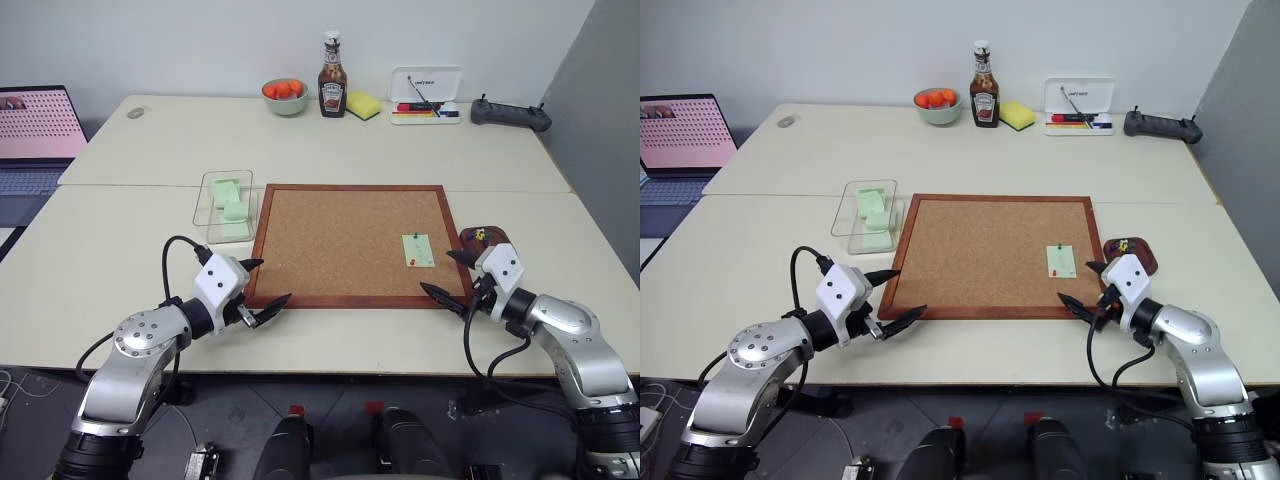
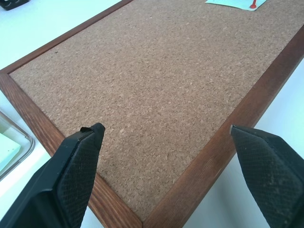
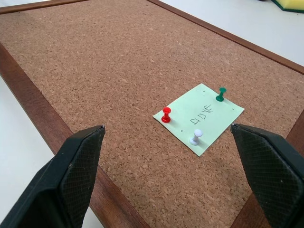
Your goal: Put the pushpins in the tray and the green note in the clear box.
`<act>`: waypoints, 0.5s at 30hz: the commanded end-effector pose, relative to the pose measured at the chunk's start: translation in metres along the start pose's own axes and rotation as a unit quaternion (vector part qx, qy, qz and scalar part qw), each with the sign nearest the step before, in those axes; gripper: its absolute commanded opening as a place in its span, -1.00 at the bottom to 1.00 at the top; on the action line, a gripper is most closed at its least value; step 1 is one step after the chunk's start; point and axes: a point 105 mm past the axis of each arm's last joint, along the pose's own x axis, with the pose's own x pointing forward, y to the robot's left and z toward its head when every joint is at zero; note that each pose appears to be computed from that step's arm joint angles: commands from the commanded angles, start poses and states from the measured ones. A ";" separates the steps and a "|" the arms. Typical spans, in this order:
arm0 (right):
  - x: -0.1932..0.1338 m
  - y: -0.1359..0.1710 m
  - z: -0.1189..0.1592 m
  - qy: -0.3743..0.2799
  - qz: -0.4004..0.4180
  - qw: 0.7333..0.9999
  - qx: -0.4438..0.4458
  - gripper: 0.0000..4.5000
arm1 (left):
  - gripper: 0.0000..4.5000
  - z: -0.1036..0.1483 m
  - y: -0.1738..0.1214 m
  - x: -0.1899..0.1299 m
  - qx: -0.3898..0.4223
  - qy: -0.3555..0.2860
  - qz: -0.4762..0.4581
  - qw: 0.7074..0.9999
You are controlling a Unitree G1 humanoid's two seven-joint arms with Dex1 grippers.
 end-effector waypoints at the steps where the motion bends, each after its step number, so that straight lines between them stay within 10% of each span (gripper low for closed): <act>1: -0.003 -0.007 0.013 -0.024 -0.013 0.999 -0.019 1.00 | 1.00 0.013 0.007 -0.005 0.016 -0.027 0.009 0.999; 15: -0.002 -0.004 0.012 -0.026 -0.009 1.000 -0.016 1.00 | 1.00 0.016 0.016 0.001 -0.005 -0.024 0.017 1.000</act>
